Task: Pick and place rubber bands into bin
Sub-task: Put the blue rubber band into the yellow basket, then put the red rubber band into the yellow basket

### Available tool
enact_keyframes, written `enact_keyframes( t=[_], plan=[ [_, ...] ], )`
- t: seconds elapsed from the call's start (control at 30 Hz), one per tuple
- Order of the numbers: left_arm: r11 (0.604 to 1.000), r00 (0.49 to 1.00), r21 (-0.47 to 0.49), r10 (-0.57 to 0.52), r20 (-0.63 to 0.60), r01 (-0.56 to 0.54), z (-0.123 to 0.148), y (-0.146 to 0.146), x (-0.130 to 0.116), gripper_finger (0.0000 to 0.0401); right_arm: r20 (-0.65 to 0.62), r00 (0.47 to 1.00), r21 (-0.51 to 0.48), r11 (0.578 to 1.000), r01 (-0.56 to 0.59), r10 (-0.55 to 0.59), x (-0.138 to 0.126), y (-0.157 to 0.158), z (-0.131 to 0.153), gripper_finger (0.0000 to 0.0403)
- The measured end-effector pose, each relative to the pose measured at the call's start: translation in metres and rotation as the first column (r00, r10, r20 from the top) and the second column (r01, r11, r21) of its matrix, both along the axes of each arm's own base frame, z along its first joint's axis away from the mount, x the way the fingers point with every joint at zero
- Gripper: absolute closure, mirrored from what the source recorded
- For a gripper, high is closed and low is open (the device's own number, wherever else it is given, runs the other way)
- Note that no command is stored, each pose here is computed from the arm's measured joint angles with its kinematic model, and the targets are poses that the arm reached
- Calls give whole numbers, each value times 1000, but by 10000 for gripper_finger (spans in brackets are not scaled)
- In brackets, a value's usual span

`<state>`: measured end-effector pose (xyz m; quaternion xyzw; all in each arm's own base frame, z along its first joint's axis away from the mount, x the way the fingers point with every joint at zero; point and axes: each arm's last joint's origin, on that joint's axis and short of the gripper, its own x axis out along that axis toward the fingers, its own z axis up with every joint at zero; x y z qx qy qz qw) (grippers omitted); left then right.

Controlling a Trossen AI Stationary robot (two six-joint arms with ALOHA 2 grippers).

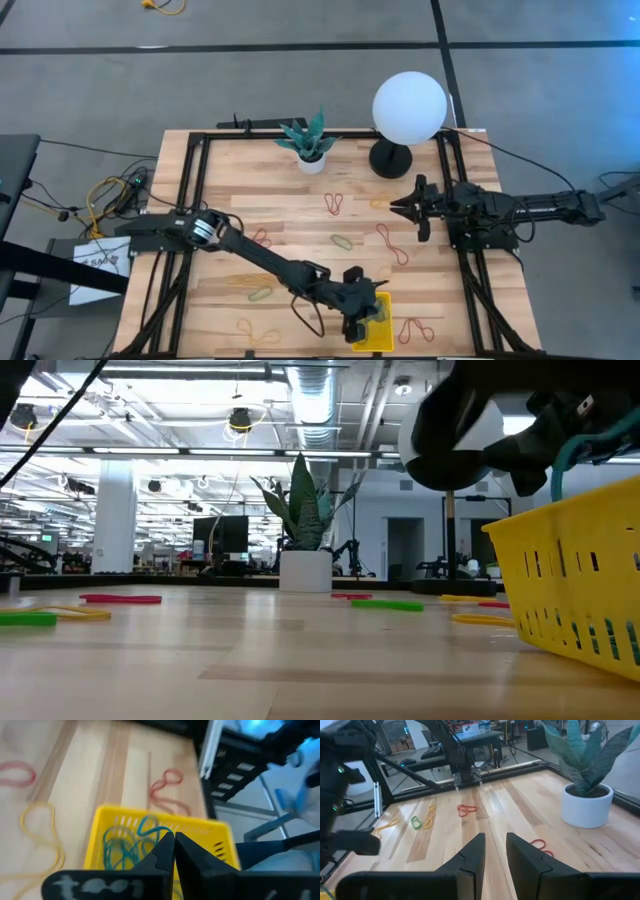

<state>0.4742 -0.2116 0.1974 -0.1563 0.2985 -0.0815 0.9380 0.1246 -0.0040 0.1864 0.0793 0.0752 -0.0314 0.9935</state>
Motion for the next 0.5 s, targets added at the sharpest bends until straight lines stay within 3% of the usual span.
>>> enact_keyframes(
  t=[0.23,0.5],
  plan=[
    [1000,999,4,17,-31,-17,-21,-1,4,380,7,1000,-2,1000,0,0,0,0,1,331],
    [1000,999,10,15,-47,-14,-22,-1,4,329,28,1000,-11,1000,0,0,0,0,3,331]
  ],
)
